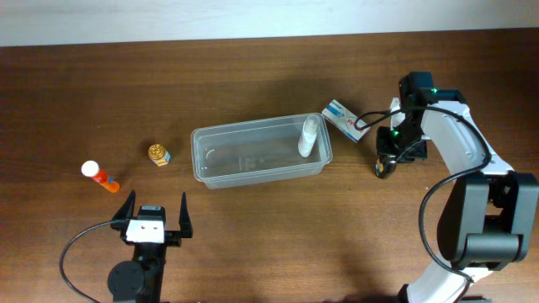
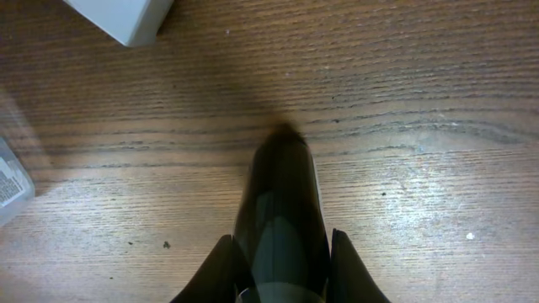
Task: Pack container
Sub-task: 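Move the right gripper to the dark brown bottle and grasp it, then carry the brown bottle over the container beside the spray bottle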
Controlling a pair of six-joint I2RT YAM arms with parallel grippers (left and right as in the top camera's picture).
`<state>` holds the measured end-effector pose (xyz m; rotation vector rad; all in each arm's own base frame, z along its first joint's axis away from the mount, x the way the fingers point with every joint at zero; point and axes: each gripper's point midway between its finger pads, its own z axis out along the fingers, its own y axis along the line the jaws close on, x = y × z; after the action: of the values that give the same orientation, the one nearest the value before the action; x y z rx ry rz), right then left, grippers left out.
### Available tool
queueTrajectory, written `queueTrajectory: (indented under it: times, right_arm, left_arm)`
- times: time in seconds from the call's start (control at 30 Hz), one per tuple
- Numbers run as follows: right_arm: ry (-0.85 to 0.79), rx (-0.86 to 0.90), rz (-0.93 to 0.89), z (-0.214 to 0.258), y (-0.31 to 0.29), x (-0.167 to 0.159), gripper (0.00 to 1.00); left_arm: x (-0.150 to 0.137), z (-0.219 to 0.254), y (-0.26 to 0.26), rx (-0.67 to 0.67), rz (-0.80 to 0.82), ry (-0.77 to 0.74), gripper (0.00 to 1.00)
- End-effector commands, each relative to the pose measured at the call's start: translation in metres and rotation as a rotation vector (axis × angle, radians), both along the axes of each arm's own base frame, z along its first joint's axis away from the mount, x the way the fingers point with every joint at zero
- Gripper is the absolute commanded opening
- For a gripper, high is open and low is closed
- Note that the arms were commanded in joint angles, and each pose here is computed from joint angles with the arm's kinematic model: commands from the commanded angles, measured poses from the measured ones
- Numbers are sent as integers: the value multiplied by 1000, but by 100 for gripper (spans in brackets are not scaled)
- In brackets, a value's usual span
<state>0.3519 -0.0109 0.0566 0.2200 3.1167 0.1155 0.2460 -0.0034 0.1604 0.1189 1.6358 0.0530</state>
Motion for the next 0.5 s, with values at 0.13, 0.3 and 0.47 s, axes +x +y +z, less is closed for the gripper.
queueTrajectory:
  times: [0.13, 0.3, 0.47]
  right_arm:
    - [6, 2, 0, 8, 0, -2, 17]
    - [-22, 0, 18, 43, 1, 3, 17]
    - [-94, -4, 45, 98, 9, 8, 17]
  left_arm:
    - [0, -2, 0, 8, -4, 0, 100]
    - [0, -2, 0, 8, -4, 0, 99]
    - [0, -2, 0, 8, -4, 0, 100]
